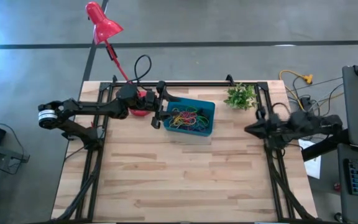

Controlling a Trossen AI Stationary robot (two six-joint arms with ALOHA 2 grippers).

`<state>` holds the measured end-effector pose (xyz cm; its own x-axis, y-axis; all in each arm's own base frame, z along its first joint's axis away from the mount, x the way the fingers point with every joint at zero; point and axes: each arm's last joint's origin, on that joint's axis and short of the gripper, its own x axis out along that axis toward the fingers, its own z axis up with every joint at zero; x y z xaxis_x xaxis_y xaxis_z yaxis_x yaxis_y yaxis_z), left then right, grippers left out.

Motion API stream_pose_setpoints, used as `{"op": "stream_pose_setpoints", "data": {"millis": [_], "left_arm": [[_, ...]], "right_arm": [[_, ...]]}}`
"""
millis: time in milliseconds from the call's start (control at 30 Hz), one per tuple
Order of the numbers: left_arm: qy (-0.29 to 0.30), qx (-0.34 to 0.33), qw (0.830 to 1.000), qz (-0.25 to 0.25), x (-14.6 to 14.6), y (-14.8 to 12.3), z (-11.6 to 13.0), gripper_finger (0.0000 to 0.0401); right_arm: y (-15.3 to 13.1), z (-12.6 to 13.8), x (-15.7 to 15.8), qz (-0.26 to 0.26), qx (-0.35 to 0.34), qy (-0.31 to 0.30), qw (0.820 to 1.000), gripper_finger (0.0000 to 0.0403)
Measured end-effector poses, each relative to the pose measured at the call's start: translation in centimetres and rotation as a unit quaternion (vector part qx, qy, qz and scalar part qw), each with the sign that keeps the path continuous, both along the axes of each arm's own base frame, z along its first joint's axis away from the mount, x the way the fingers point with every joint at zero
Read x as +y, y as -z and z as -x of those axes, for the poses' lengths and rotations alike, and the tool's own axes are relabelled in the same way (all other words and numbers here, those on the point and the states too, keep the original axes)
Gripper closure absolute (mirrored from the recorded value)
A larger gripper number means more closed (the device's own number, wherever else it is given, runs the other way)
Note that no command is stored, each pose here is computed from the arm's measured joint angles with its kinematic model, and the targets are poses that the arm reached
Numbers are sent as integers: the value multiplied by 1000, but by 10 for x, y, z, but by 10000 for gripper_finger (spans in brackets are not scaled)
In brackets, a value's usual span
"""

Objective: Pick and place rubber bands into bin
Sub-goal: Return to Home Position

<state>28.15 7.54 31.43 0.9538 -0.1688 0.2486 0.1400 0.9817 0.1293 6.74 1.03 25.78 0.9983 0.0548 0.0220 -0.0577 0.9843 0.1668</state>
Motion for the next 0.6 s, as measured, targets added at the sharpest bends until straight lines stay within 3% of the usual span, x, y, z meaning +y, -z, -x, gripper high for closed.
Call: {"op": "stream_pose_setpoints", "data": {"millis": [200,433,600], "left_arm": [[2,0,1000,10,0,-1,0,177],[12,3,1000,24,-4,-1,-1,177],[15,4,1000,25,-5,0,-1,177]], "right_arm": [[14,-17,-4,-2,48,16,999,395],[-2,-11,-20,11,30,13,999,395],[5,-7,-27,18,53,20,998,395]]}}
